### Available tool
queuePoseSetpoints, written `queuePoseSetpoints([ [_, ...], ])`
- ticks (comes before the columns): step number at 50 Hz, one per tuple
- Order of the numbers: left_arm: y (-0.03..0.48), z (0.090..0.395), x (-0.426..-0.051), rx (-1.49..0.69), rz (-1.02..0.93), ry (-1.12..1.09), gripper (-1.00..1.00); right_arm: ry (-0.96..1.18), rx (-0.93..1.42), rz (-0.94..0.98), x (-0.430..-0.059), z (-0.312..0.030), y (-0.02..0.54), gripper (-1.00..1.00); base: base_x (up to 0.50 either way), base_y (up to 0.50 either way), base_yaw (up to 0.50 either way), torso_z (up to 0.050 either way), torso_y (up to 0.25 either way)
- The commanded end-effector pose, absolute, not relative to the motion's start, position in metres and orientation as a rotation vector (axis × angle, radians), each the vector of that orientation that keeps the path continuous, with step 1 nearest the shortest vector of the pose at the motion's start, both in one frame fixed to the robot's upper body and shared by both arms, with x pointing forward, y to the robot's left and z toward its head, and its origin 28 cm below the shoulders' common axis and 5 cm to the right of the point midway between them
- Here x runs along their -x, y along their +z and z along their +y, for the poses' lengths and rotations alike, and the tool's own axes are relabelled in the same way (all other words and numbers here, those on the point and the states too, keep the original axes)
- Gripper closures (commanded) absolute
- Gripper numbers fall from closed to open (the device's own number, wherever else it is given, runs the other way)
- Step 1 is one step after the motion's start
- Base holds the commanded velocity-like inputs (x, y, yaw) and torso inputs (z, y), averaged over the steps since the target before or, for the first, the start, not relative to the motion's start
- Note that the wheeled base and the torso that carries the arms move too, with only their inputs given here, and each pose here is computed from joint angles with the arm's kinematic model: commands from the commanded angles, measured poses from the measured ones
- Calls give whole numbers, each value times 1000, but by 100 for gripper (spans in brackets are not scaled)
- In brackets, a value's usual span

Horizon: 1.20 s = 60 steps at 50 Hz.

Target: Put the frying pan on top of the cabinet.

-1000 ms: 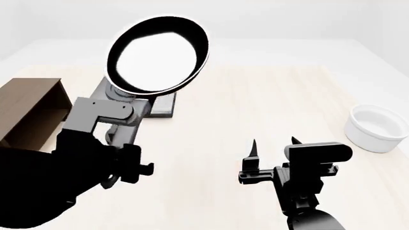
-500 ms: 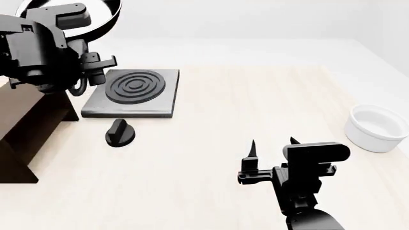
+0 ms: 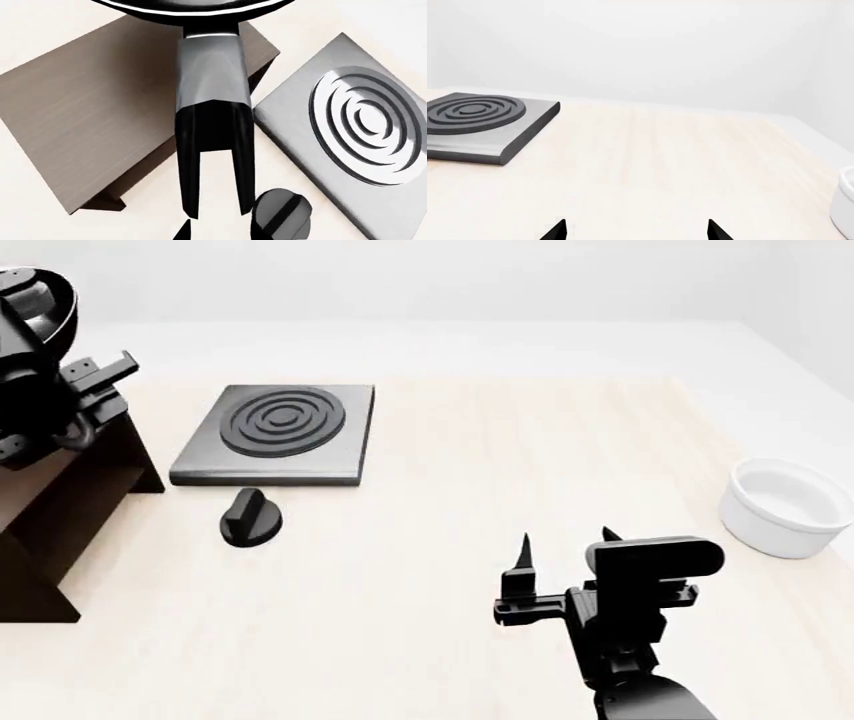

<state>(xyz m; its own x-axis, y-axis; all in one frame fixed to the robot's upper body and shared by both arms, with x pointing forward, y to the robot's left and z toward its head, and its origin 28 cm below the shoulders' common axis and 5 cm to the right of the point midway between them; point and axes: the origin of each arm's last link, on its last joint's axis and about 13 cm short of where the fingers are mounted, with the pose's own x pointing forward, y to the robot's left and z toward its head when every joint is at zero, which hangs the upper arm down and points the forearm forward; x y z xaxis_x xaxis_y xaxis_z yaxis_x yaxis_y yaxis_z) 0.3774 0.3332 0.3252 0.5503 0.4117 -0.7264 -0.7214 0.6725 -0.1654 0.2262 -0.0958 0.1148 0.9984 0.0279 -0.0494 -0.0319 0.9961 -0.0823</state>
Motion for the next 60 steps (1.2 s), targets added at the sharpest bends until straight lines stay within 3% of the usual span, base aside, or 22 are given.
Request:
queuePoseSetpoints([
  [1, 324, 350, -379, 567, 693, 879, 100, 31, 87, 54, -227, -95, 113, -100, 0, 0, 0, 0, 0],
  [24, 322, 319, -390, 430, 698, 866, 100, 27, 84, 54, -227, -96, 114, -100, 0, 0, 0, 0, 1],
  [42, 287, 322, -400, 407, 709, 1079, 100, 24, 85, 54, -227, -96, 114, -100, 0, 0, 0, 1, 1],
  [60, 267, 307, -403, 313, 723, 982, 100, 22, 84, 56, -228, -96, 113, -100, 0, 0, -1, 1, 1],
])
